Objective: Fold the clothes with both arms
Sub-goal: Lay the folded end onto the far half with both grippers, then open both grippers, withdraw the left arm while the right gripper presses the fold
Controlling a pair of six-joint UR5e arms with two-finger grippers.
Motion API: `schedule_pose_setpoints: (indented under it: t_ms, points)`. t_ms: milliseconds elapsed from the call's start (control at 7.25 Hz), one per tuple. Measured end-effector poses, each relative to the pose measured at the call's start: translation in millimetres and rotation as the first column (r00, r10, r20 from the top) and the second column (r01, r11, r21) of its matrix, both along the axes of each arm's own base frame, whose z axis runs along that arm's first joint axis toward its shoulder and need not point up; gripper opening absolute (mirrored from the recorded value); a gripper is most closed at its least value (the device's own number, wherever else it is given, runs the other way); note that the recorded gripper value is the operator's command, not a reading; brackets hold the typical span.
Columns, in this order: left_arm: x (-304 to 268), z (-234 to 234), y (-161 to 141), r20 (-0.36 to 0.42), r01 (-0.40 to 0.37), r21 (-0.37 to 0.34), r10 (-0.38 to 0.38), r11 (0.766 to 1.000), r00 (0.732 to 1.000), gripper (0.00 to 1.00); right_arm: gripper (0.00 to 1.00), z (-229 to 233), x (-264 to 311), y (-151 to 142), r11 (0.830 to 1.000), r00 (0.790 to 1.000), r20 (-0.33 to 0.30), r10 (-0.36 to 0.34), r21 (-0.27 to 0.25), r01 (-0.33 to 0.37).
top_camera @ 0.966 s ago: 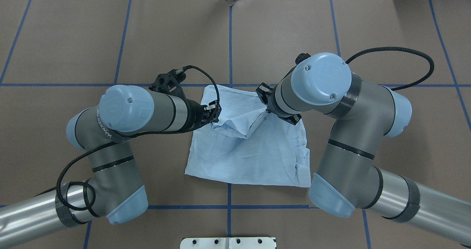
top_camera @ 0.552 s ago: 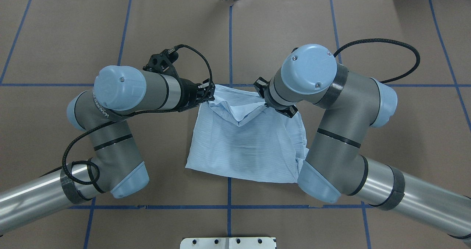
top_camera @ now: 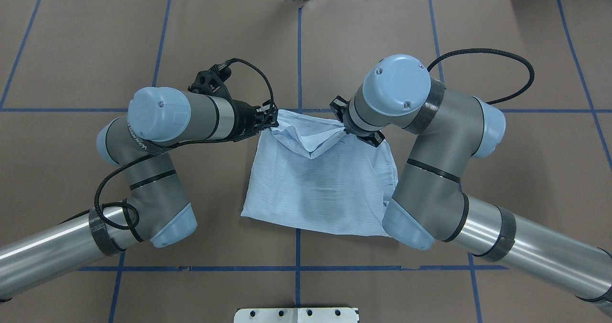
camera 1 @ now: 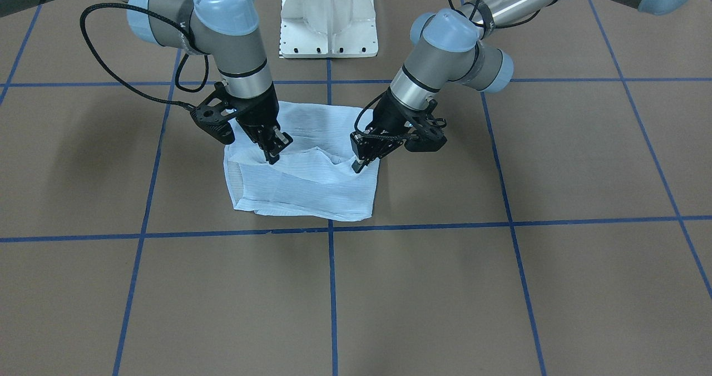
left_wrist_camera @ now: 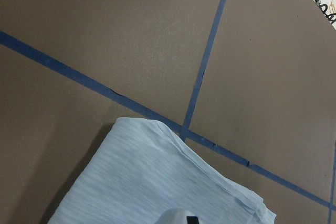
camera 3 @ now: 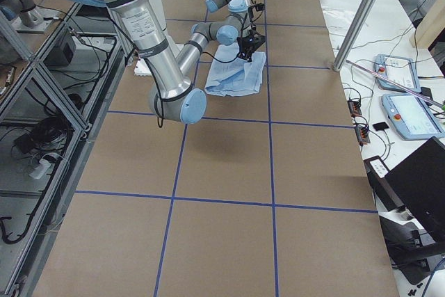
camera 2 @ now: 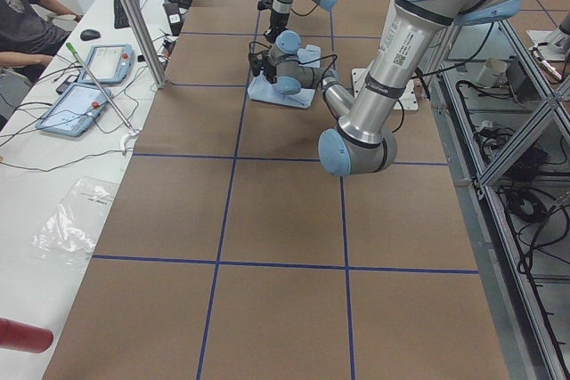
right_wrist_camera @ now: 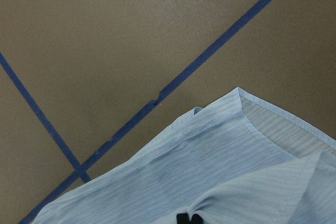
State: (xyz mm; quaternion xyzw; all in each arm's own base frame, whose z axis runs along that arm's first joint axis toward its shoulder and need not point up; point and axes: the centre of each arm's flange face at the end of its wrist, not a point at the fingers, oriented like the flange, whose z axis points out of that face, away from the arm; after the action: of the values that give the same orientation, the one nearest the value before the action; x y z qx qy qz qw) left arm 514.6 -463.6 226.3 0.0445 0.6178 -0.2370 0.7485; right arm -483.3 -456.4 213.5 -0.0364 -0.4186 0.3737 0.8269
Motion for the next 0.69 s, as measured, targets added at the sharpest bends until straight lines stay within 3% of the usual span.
schedule_pose_setpoints:
  t_ms: [138, 276, 690]
  points:
    - [0.4, 0.5, -0.6, 0.0, 0.001, 0.0, -0.001, 1.0, 1.0, 0.56, 0.99, 0.8, 1.0, -2.1, 1.0, 1.0, 0.0, 0.002, -0.002, -0.002]
    - [-0.1, 1.1, -1.4, 0.001, 0.003, 0.0, -0.003, 1.0, 1.0, 1.0, 1.0, 3.4, -0.2, -5.1, 1.0, 1.0, -0.004, 0.004, -0.007, -0.004]
    - [-5.5, 2.5, -6.2, 0.002, 0.015, -0.001, -0.015, 1.0, 1.0, 1.0, 1.0, 7.0, -6.3, -13.4, 1.0, 1.0, -0.008, 0.006, -0.015, -0.006]
